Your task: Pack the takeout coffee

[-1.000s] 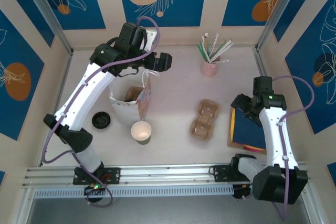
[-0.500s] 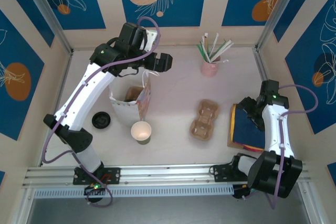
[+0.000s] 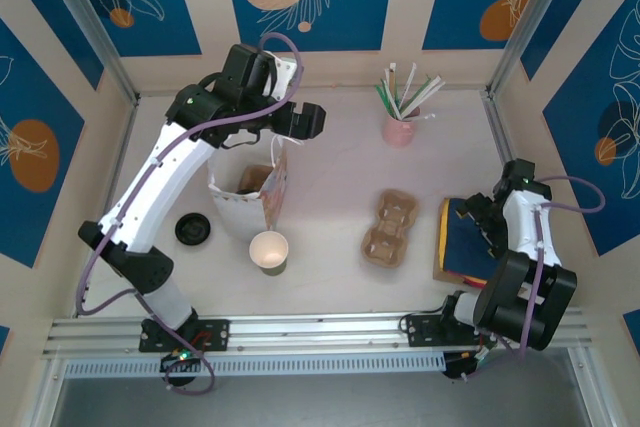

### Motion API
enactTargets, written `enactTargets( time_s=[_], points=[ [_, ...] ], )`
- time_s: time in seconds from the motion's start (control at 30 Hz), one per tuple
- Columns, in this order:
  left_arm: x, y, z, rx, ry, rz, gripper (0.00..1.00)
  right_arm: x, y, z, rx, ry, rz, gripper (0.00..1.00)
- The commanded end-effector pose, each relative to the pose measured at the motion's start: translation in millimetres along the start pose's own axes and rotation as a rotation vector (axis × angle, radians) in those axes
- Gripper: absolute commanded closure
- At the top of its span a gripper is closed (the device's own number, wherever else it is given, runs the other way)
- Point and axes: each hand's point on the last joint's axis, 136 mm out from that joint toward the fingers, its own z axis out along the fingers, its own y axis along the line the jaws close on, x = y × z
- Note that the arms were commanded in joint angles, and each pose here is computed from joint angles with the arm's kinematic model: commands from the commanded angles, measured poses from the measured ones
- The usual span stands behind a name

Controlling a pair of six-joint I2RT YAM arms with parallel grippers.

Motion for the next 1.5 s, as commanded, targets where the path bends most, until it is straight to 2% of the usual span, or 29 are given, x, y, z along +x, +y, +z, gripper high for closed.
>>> enactTargets(
  time_s=[0.0,0.23,0.47,0.77,0.87,1.03,1.17,1.23,1.37,1.47],
  points=[
    [6,2,-12,-0.02,0.004,0.036,0.0,-3,-9,3,0.041,-0.009,0.037,0.01],
    [8,5,-12,-0.039,0.006,0.047,0.0,-5,-15,14,0.097,0.023,0.064,0.01],
    [8,7,-10,-0.043,0.008,0.044,0.0,0,-13,27,0.079,0.059,0.063,0.01],
    [9,7,-9,-0.047,0.013,0.046,0.0,2,-8,33,0.041,0.086,0.068,0.14],
    [9,8,-10,-0.053,0.011,0.047,0.0,2,-9,33,0.04,0.086,0.073,0.22],
    [11,11,-9,-0.065,0.014,0.048,0.0,2,-10,29,0.03,0.08,0.078,0.47],
    [9,11,-10,-0.064,0.009,0.048,0.0,2,-10,25,0.024,0.074,0.087,0.57],
    [9,11,-10,-0.064,0.01,0.048,0.0,2,-10,22,0.02,0.067,0.088,0.66],
    [9,12,-10,-0.069,0.008,0.048,0.0,1,-9,14,0.01,0.048,0.095,0.69],
    [8,14,-9,-0.076,0.006,0.046,0.0,1,-9,9,0.0,0.038,0.099,0.82]
  ],
)
